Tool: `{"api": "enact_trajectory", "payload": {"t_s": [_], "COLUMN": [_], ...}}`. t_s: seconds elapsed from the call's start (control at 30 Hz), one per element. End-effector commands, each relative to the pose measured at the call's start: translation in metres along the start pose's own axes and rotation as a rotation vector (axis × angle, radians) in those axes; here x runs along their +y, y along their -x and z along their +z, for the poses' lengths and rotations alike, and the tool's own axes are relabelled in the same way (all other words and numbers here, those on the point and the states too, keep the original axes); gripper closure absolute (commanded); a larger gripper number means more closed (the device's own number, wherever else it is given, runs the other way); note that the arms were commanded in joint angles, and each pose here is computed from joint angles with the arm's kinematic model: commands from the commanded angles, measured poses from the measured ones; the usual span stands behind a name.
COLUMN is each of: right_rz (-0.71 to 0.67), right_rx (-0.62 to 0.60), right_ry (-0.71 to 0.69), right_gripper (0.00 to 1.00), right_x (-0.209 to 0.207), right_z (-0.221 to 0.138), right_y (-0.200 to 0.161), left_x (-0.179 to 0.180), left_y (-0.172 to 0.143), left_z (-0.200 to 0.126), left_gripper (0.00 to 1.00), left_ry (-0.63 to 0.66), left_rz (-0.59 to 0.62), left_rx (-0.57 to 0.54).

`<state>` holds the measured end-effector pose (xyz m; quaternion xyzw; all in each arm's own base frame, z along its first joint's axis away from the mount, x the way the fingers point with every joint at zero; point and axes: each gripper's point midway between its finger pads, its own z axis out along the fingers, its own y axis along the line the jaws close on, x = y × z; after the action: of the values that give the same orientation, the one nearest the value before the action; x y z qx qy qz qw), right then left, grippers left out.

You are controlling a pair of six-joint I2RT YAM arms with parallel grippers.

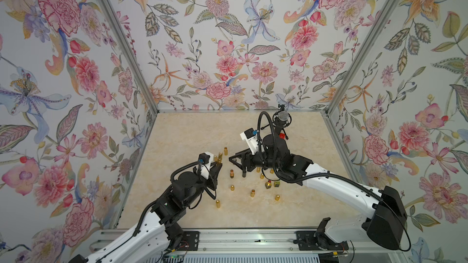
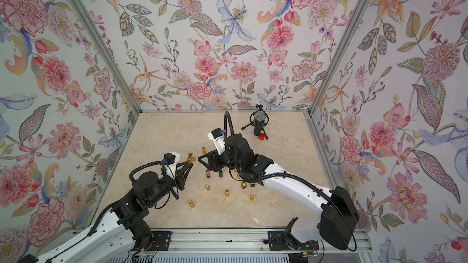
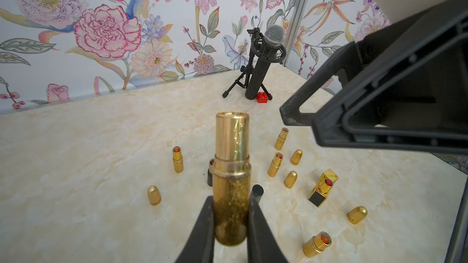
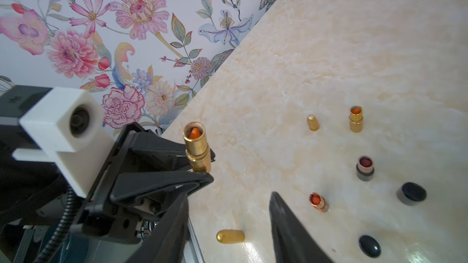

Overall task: Open the lipstick cap
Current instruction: Place the lipstick at the center of the board.

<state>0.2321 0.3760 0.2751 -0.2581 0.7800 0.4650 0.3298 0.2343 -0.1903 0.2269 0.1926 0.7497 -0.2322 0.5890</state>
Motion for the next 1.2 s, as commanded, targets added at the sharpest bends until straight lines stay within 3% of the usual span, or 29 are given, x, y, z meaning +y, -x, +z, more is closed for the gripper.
{"api": "enact_trajectory", "payload": {"t_s": [0.0, 0.4, 0.8, 1.17], "right_rz": [0.066, 0.092, 0.081, 0.080], "right_rx": [0.026, 0.063, 0.081, 0.104], "right_ry": [0.108, 0.092, 0.078, 0.102], "right_gripper": [0.43, 0.50, 0.66, 0.71], "right_x": [0.029, 0.018, 0.012, 0.016], "right_z": [-0.008, 0.016, 0.028, 0.032], "right_y": [0.010, 0.010, 0.005, 0.001], "left_x": [-0.009, -0.019, -0.022, -0.021], "left_y": [0.010, 0.011, 0.010, 0.010], "left_z": [0.003, 0.007, 0.009, 0.008], "left_gripper": [0.97, 0.98, 0.98, 0.98], "left_ry": [-0.056, -0.105, -0.123, -0.119], "left_rz": [0.033, 0.049, 0.058, 0.058], "left_rx": [-0.042, -0.033, -0.020, -0.019]}}
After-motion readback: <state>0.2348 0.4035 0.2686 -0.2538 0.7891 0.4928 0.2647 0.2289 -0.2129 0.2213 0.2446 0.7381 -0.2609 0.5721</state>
